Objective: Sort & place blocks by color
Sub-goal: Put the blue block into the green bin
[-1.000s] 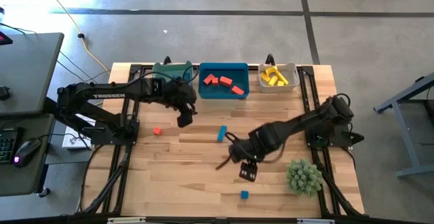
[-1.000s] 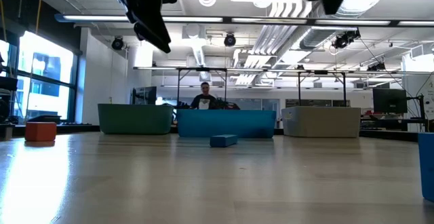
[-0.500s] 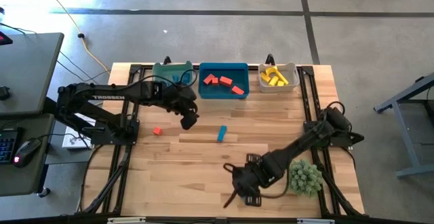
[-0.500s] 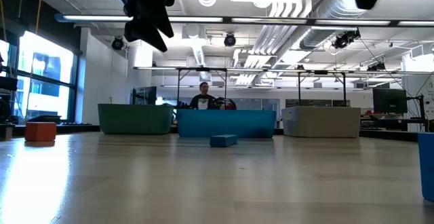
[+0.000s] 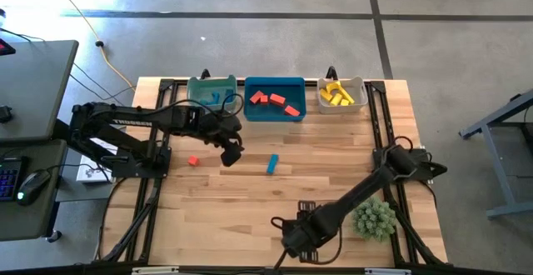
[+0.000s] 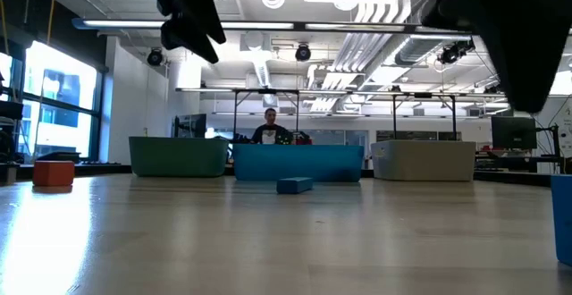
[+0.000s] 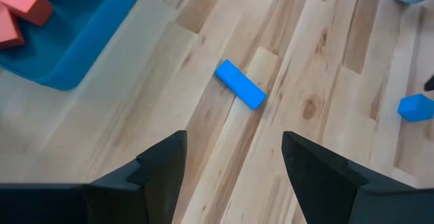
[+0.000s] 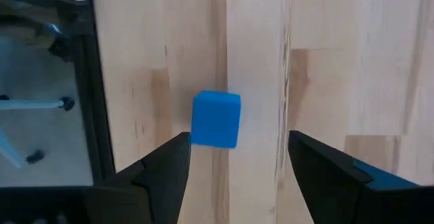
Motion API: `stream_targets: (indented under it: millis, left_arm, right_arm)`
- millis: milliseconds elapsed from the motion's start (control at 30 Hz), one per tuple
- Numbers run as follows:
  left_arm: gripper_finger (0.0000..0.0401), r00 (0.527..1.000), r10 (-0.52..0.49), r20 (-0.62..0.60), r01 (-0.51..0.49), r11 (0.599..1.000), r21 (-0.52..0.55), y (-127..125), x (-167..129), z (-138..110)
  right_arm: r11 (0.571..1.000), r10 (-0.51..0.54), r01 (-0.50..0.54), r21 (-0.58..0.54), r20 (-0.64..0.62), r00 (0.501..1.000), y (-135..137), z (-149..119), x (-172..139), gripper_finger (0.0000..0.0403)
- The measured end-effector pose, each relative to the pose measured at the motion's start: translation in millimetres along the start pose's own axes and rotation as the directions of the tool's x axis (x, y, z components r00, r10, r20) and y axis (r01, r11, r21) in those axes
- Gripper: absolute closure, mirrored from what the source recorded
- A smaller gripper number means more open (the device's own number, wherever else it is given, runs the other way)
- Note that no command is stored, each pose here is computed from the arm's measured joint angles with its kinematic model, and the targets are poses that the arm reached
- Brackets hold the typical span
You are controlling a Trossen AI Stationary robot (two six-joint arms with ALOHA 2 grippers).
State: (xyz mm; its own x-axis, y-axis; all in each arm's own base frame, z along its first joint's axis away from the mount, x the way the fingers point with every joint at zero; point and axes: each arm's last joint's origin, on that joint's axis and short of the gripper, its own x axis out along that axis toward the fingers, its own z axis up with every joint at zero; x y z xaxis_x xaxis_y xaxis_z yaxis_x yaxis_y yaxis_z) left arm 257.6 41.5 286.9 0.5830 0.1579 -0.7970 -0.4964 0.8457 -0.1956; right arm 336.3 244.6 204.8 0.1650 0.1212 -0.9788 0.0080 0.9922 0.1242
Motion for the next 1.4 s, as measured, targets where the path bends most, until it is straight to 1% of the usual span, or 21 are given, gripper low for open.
stream_targets:
  millis: [100,300,433,667,733,800,933,967,1200,1400]
  left_arm:
    - [0.0172,1.0,-0.004,-0.005,0.004,1.0,0.007,-2,0,-1]
    - [0.0172,1.0,-0.008,-0.007,0.008,1.0,0.013,-4,0,-2]
    - [0.0172,1.0,-0.007,-0.008,0.007,1.0,-0.008,-4,0,-2]
    - [0.0172,1.0,-0.007,-0.009,0.007,1.0,-0.009,-4,0,-2]
    - [0.0172,1.0,-0.005,-0.008,0.005,1.0,-0.009,-4,0,-2]
    - [0.0172,1.0,0.002,-0.005,-0.002,1.0,-0.009,-3,0,-2]
    - [0.0172,1.0,0.016,0.002,-0.016,1.0,-0.003,-3,0,-2]
    - [0.0172,1.0,0.017,0.003,-0.017,1.0,0.0,-3,0,-2]
    - [0.0172,1.0,0.023,0.004,-0.023,0.999,0.037,0,0,-1]
    - [0.0172,1.0,0.018,-0.002,-0.018,0.998,0.053,15,1,6]
  right_arm:
    - [1.0,-0.003,0.003,-0.006,-0.006,1.0,4,0,11,0.0166]
    - [1.0,0.022,-0.022,-0.003,-0.023,0.999,8,1,24,0.0166]
    - [0.999,0.033,-0.033,-0.009,-0.018,0.999,11,2,33,0.0166]
    - [1.0,0.015,-0.016,-0.008,-0.046,0.999,12,1,48,0.017]
    - [1.0,0.015,-0.015,0.003,-0.047,0.999,12,1,48,0.0183]
    - [1.0,0.017,-0.016,0.01,-0.048,0.999,12,1,48,0.0208]
    - [0.999,0.042,-0.041,0.025,-0.064,0.997,8,4,47,0.0288]
    - [0.998,0.05,-0.048,0.031,-0.069,0.996,6,6,47,0.0302]
    - [0.998,0.061,-0.06,0.014,-0.071,0.996,-13,19,47,0.0303]
    - [0.999,0.045,-0.046,-0.004,-0.078,0.996,-42,35,46,0.0303]
